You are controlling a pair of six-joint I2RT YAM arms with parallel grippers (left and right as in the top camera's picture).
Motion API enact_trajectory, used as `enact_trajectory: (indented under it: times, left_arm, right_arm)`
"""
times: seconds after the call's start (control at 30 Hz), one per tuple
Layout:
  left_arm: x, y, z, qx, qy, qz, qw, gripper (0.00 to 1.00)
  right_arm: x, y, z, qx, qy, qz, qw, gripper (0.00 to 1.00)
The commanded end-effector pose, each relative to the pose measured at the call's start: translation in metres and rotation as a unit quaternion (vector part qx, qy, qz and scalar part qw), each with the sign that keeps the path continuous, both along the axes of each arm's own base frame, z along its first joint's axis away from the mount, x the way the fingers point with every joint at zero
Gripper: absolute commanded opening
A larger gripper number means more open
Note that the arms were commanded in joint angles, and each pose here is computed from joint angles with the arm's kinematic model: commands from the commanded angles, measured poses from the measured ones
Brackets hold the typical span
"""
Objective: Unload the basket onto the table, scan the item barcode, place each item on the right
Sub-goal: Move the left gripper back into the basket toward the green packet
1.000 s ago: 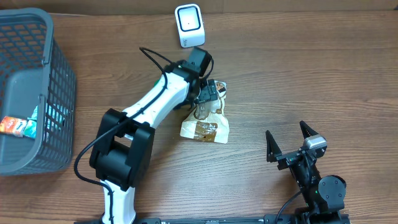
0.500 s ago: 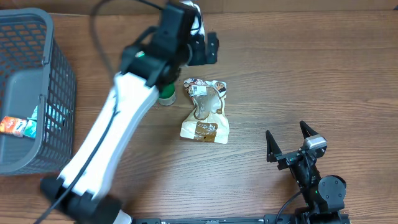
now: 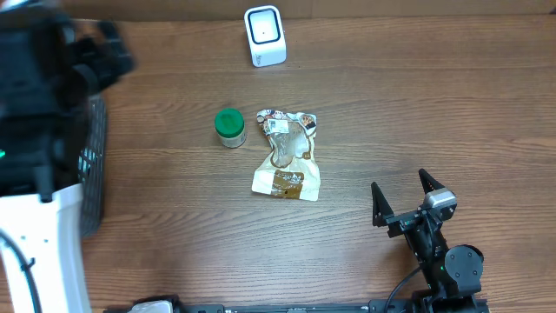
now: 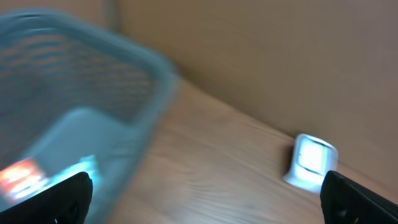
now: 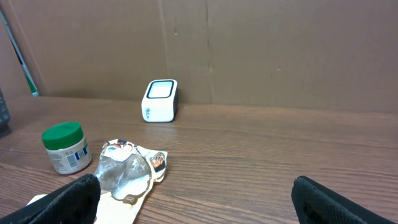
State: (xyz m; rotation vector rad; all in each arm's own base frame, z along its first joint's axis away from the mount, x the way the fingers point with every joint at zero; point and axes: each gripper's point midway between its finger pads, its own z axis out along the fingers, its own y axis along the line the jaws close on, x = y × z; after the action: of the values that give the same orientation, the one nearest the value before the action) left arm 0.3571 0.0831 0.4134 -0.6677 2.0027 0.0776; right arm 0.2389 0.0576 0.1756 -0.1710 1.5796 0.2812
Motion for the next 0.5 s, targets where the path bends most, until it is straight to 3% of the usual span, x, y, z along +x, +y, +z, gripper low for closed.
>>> enact_trajectory:
  times: [0.0,0.23,0.47]
  left_arm:
    - [-0.020,0.053,-0.006,-0.015,0.009,0.092,0.996,1.00]
    - [-0.046,0.133,-0.060,-0.070,0.080,0.227,0.968,1.00]
    - [-0.053,0.176,-0.118,-0.131,0.149,0.267,0.943,0.96]
  right_arm:
    - [0.000,-0.001,-0.002,-0.001,-0.002,-0.003,1.000,1.00]
    - [0.000,-0.001,-0.002,-0.001,-0.002,-0.003,1.000,1.00]
    - [0.000,-0.001,-0.002,-0.001,-0.002,-0.003,1.000,1.00]
